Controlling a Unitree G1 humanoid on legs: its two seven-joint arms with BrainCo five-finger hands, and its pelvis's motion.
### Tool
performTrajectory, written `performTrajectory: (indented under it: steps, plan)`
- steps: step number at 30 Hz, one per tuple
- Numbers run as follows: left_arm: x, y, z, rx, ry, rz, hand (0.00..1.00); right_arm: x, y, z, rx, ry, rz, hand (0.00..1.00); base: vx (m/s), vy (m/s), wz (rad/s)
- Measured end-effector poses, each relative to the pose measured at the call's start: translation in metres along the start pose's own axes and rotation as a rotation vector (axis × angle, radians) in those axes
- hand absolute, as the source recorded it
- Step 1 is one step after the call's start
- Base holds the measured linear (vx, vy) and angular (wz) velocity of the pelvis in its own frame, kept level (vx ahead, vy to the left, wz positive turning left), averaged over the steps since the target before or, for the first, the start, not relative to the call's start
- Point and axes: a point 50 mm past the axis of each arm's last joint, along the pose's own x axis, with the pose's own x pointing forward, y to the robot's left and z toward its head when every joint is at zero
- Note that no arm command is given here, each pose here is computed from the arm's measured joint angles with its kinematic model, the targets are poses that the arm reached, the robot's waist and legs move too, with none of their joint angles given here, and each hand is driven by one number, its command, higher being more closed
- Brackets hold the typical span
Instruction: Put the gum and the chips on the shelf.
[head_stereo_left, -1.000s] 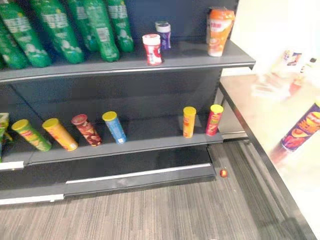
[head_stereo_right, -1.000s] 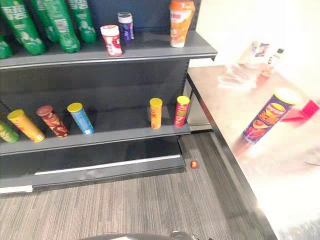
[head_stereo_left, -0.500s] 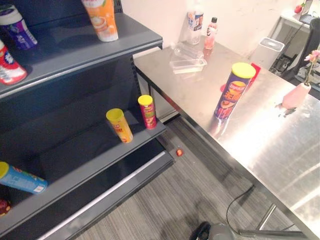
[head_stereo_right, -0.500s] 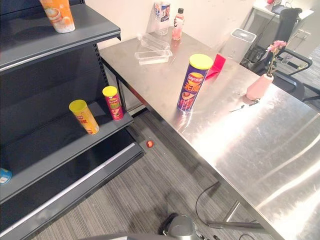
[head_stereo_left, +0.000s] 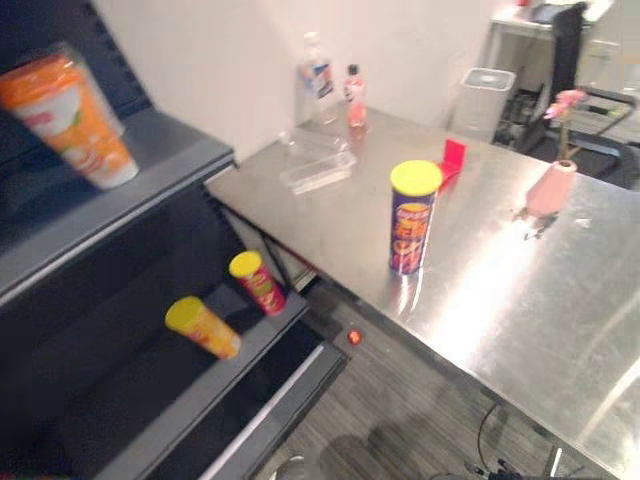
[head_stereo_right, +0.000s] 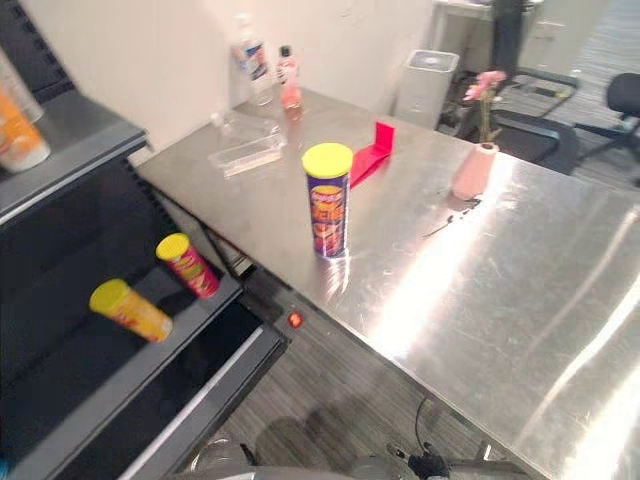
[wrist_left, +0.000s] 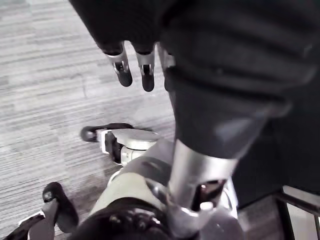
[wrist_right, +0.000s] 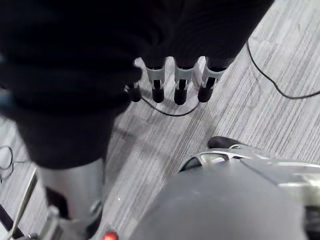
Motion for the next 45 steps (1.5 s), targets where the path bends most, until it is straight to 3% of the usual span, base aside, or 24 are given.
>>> performTrajectory:
  steps: [2,5,11,20,30,38,40,45]
  plan:
    - [0.000,-0.003,-0.012,-0.024,0.033,0.015,0.00,0.000,-0.002,-0.001,-0.005,0.004,-0.004,0.00,0.13,0.264,-0.89]
    - [-0.002,0.014,0.005,0.017,-0.008,0.020,0.00,-0.003,0.017,-0.012,0.017,0.036,0.040,0.00,0.19,0.221,-0.10]
    - [-0.001,0.010,-0.005,0.136,0.028,0.047,0.00,-0.004,0.015,-0.013,0.026,0.021,-0.007,0.00,0.00,0.052,-0.11]
    - [0.000,0.012,-0.009,0.188,0.057,0.073,0.00,-0.008,0.012,-0.026,0.028,0.051,-0.037,0.00,-0.02,-0.019,-0.10]
    - [-0.002,0.019,-0.012,0.237,0.063,0.089,0.00,-0.012,0.005,-0.045,0.352,0.146,-0.159,0.00,0.02,0.018,-0.06]
    - [-0.003,0.024,-0.007,0.216,0.014,0.109,0.00,-0.017,-0.050,-0.047,0.812,0.141,-0.571,0.00,0.03,0.024,-0.16]
    - [-0.003,0.026,-0.006,0.211,0.005,0.117,0.00,-0.021,-0.081,-0.039,0.945,0.076,-0.693,0.00,0.03,0.029,-0.16]
    - [-0.006,0.031,-0.008,0.195,-0.008,0.124,0.00,-0.035,-0.147,0.002,1.063,-0.179,-0.881,0.00,0.03,0.020,-0.09]
